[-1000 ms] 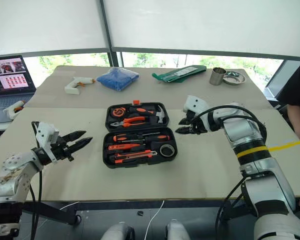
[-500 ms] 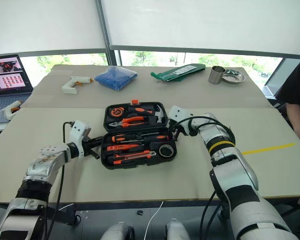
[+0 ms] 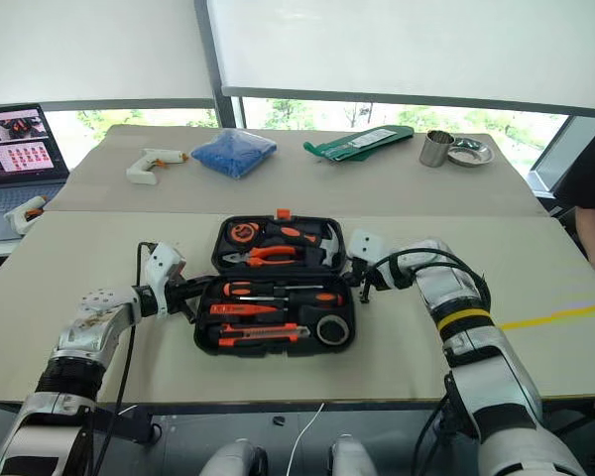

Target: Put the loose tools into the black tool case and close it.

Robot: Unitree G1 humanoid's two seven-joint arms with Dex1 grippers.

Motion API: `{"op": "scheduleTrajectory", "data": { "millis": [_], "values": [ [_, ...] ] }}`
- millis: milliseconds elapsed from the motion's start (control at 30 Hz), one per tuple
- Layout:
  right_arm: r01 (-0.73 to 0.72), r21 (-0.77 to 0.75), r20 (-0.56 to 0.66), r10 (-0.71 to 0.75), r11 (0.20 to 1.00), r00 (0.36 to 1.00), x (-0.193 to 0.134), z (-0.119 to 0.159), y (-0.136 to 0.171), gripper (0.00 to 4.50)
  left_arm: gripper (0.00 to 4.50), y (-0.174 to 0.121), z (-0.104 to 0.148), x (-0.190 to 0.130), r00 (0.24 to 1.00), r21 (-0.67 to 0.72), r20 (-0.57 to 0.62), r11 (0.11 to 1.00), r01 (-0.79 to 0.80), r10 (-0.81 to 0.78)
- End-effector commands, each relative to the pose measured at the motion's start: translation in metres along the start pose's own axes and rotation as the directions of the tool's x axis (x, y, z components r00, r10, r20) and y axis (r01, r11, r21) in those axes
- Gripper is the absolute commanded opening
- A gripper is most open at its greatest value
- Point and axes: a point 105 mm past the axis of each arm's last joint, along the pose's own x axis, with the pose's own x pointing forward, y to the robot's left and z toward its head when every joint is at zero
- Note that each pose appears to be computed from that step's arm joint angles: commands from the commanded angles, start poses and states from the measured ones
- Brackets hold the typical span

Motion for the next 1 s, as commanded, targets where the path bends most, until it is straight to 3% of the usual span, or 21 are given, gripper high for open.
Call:
{"op": "scheduleTrajectory", "data": {
  "millis": [33,233,300,367,433,533,633,733,833,1000],
  "values": [
    [-0.038,0.011,0.035,0.038,0.999,0.999,-0.003,0.011,0.018,0.06,0.02,-0.018,0.009,0.001,0.996,0.044,0.014,0.995,0.089,-0.09],
    [0.013,0.069,0.005,-0.013,0.998,1.0,-0.017,0.001,0.023,0.06,0.02,-0.004,0.009,-0.008,1.0,0.046,-0.011,0.999,0.02,-0.02],
    [0.114,0.093,-0.04,-0.111,0.989,0.993,-0.028,-0.004,0.011,0.06,0.02,0.0,0.017,-0.014,1.0,0.016,-0.003,1.0,0.026,-0.026],
    [0.151,0.116,-0.06,-0.145,0.982,0.988,-0.042,-0.006,0.007,0.61,0.54,0.0,0.026,-0.023,0.998,0.036,-0.011,0.997,0.064,-0.063],
    [0.14,0.211,-0.039,-0.135,0.967,0.99,-0.054,0.001,0.01,1.15,1.08,0.02,0.021,-0.035,0.99,0.029,-0.135,0.999,-0.043,0.047],
    [0.131,0.294,-0.091,-0.108,0.947,0.99,-0.065,0.004,0.016,2.19,2.16,0.028,0.026,-0.048,0.981,-0.102,-0.187,0.993,-0.066,0.046],
    [0.112,0.479,-0.028,-0.112,0.871,0.993,-0.073,0.027,0.008,3.19,3.22,0.028,0.041,-0.054,0.98,-0.308,-0.2,0.95,-0.048,-0.016],
    [0.136,0.627,-0.071,-0.117,0.767,0.991,-0.071,0.031,-0.002,4.29,4.41,0.032,0.042,-0.049,0.952,-0.373,-0.307,0.919,-0.124,0.004],
    [0.181,0.679,-0.149,-0.108,0.712,0.983,-0.061,0.03,-0.01,4.4,4.46,0.038,0.054,-0.029,0.96,-0.4,-0.275,0.903,-0.157,0.045],
    [0.201,0.744,-0.16,-0.123,0.637,0.979,-0.043,0.035,-0.026,4.4,4.46,0.043,0.06,-0.003,0.958,-0.419,-0.273,0.886,-0.2,0.087]
  ]
}}
